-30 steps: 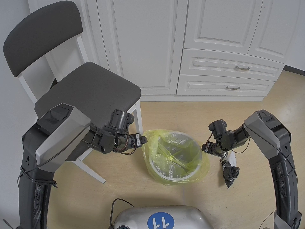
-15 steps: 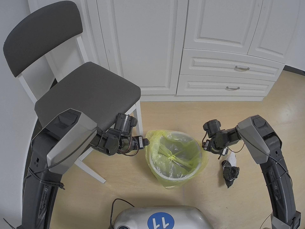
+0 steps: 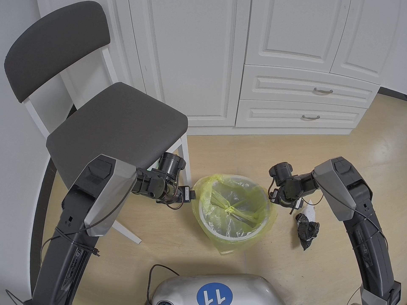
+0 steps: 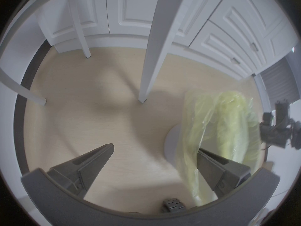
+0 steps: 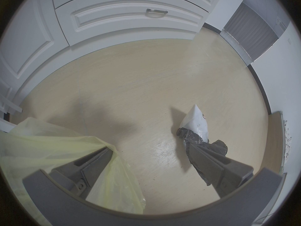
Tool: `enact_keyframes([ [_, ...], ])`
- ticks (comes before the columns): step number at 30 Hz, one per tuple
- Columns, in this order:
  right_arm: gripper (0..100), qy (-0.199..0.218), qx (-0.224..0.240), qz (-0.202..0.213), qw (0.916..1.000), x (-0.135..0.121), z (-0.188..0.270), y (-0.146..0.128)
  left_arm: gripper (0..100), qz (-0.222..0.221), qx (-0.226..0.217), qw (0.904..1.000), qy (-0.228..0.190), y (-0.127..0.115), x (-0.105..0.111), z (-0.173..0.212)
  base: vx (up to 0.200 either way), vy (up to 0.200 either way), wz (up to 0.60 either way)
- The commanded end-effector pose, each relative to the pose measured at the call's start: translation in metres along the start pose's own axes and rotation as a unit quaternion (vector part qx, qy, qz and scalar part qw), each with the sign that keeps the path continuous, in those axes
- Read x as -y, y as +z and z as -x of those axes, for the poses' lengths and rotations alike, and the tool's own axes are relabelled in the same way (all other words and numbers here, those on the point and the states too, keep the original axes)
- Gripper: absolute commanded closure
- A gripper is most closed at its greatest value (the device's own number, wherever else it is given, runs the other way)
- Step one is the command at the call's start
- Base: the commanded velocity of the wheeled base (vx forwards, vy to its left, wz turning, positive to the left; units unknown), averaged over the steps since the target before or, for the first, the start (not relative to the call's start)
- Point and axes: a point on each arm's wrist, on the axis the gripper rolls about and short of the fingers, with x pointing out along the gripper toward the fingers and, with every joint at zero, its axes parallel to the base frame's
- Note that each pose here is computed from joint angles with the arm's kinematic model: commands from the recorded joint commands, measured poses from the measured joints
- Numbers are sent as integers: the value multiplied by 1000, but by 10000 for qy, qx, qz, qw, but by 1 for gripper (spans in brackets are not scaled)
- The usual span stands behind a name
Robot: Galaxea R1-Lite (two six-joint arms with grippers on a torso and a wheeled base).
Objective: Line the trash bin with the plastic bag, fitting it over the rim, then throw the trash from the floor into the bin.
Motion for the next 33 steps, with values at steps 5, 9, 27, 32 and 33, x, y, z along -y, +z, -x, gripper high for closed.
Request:
enact_keyframes([
  [5,0,-7,-1,14,10000,0,-2,0,0,-538,-392,9974,273,-24,-29,-42,0,0,0],
  [9,0,-7,-1,6,10000,0,-2,0,0,-680,-431,9962,320,-28,-31,-46,0,0,0],
  [27,0,-108,119,-134,9998,9,-5,17,0,-698,-519,9950,482,1,-16,9,0,0,0],
  [32,0,-98,102,-140,9998,7,-1,16,0,-770,-641,9939,472,-8,-8,21,0,0,0],
  [33,0,-73,85,-147,9998,8,3,18,0,-782,-633,9938,469,-8,-6,23,0,0,0],
])
